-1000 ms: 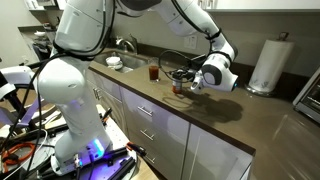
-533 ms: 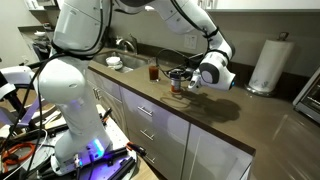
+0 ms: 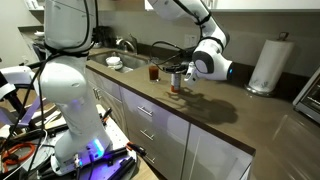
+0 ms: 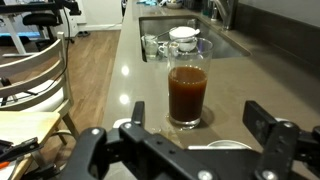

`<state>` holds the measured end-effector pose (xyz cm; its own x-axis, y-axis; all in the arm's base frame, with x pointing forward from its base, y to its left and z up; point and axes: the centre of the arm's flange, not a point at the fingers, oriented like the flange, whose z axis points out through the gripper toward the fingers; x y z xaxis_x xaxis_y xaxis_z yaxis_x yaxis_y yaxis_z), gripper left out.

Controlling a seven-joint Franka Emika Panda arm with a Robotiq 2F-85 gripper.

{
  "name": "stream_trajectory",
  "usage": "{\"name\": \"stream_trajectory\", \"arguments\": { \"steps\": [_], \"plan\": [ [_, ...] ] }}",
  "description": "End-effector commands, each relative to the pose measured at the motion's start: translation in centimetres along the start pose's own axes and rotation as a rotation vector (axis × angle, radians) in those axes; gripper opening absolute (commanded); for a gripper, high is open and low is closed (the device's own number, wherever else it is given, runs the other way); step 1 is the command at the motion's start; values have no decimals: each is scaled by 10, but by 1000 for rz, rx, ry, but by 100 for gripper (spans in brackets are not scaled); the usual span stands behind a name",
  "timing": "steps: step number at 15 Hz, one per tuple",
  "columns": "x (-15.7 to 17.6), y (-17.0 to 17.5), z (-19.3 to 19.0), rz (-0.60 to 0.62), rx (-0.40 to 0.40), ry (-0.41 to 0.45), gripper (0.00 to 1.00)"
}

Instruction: Pour the juice in the can into the glass.

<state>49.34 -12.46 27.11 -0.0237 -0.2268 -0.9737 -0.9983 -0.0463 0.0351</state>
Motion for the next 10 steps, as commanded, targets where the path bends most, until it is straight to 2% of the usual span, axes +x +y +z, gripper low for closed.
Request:
{"name": "stream_trajectory", "arguments": {
  "steps": [1, 10],
  "plan": [
    [-33, 22, 10, 21, 17, 99, 100],
    [-79, 60, 19, -81, -57, 325, 100]
  ]
}}
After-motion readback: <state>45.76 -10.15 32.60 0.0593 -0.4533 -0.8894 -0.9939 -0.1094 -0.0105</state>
